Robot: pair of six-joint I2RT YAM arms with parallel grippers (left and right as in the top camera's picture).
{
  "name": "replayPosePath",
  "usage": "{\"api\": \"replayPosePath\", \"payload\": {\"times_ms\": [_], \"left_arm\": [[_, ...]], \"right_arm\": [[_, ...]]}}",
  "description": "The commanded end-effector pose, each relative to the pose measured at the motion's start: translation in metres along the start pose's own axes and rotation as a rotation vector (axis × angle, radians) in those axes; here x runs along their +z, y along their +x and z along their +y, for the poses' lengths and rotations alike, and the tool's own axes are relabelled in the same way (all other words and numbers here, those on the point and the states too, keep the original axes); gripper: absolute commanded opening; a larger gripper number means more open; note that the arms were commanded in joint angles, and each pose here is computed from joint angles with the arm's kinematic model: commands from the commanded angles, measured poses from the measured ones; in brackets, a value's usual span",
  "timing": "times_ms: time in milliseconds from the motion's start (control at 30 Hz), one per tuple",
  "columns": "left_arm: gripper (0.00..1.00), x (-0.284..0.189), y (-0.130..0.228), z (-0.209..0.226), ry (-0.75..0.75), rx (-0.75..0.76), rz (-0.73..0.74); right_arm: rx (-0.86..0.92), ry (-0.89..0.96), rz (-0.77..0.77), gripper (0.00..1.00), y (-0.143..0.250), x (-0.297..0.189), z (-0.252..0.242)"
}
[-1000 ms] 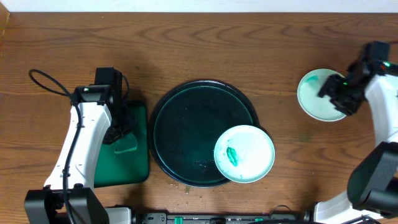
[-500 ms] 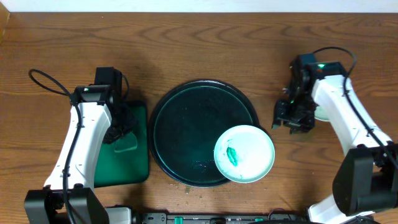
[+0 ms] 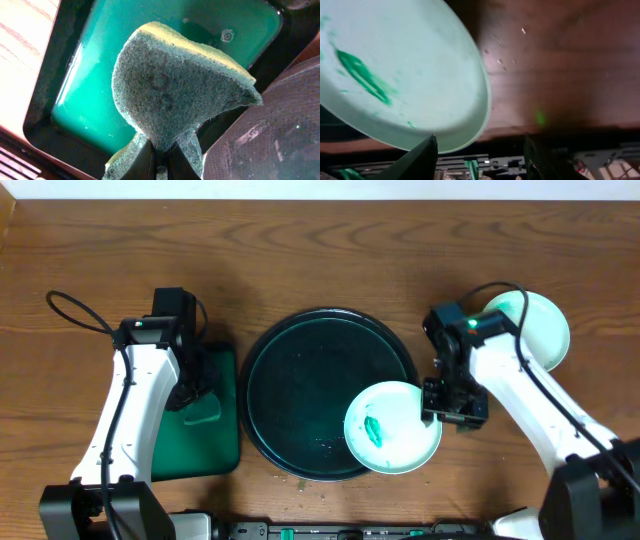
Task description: Clean dirty plates on tray and stack at the side
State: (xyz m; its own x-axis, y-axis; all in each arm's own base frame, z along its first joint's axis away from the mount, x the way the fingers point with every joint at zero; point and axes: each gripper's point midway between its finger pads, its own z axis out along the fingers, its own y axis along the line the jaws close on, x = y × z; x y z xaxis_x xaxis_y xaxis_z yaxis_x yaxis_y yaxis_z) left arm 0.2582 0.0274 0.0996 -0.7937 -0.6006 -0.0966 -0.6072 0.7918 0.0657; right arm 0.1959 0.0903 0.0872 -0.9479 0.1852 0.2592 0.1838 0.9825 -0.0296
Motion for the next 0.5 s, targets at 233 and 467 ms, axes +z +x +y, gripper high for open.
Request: {"api": "replayPosePath", "payload": {"times_ms": [233, 467], "left_arm": [[0.07, 0.003, 0.000, 0.003, -0.011, 0.008, 0.005], [0.07, 0.003, 0.000, 0.003, -0.011, 0.008, 0.005]], "right_arm": [[0.101, -0.067, -0.027, 0.56, 0.014, 0.031, -0.003], [0.104, -0.162, -0.097, 0.55, -0.003, 0.058, 0.013]]}}
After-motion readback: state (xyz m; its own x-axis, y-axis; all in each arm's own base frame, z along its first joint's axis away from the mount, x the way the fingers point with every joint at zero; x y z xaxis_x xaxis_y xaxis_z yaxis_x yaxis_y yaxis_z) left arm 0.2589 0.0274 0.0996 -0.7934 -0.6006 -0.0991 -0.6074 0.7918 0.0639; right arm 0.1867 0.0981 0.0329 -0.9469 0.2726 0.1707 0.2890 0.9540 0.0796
